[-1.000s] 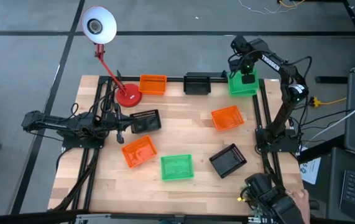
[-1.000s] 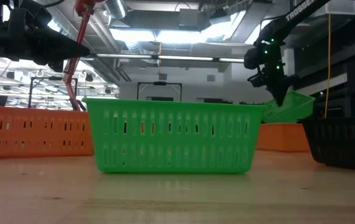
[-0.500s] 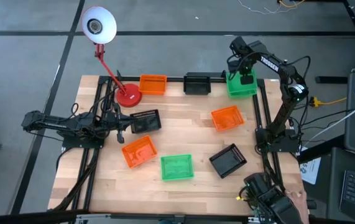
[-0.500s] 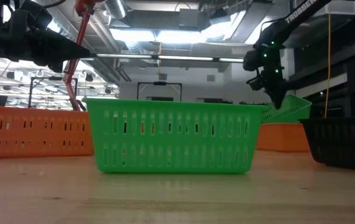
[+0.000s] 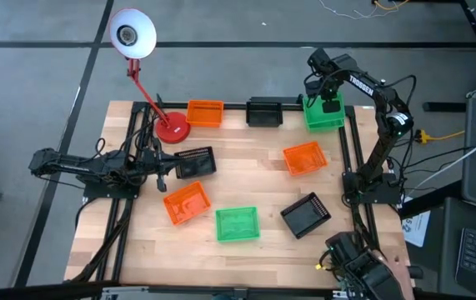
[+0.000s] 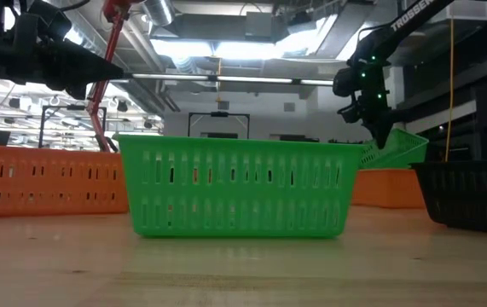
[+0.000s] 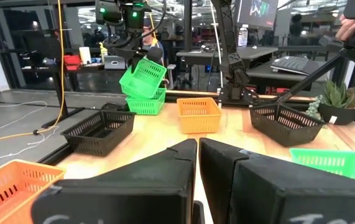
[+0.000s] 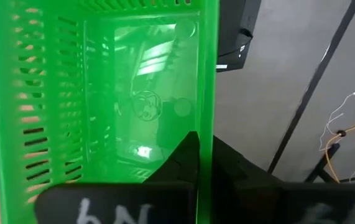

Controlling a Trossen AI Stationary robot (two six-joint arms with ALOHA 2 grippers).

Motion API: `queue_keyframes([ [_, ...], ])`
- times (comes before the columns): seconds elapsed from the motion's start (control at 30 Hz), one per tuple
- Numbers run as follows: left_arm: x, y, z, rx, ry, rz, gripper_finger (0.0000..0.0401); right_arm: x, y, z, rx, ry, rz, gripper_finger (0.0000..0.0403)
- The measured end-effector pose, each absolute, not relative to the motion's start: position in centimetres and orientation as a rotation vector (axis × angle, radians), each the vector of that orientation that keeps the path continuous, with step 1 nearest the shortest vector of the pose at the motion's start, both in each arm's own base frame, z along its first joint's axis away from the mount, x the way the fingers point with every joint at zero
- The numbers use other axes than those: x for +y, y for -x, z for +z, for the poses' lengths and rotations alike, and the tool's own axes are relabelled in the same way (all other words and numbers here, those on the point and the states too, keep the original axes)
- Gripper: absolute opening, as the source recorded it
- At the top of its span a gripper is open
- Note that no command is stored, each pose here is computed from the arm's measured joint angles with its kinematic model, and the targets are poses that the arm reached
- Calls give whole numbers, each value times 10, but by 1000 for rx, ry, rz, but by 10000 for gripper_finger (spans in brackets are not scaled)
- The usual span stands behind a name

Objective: Stack baskets by color
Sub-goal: Stack the middle green bin on top of the top green bin

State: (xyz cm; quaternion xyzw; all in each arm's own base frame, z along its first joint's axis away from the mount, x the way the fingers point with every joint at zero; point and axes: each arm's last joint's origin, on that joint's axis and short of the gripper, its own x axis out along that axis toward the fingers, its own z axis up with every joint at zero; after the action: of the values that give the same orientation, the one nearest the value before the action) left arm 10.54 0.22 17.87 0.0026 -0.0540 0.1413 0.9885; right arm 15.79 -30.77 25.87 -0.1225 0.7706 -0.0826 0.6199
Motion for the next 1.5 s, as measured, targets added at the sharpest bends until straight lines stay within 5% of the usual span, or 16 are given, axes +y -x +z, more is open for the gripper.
queue_keyframes([
  [0.3, 2, -106, 178, -98, -7, 284, 11, -309, -158, 259, 1757, 246, -251, 26],
  [0.7, 2, -106, 177, -95, -8, 284, 11, -309, -158, 259, 1753, 229, -269, 118],
  [1.5, 2, -106, 177, -95, -9, 284, 11, -286, -208, 266, 1833, 383, -635, 88],
])
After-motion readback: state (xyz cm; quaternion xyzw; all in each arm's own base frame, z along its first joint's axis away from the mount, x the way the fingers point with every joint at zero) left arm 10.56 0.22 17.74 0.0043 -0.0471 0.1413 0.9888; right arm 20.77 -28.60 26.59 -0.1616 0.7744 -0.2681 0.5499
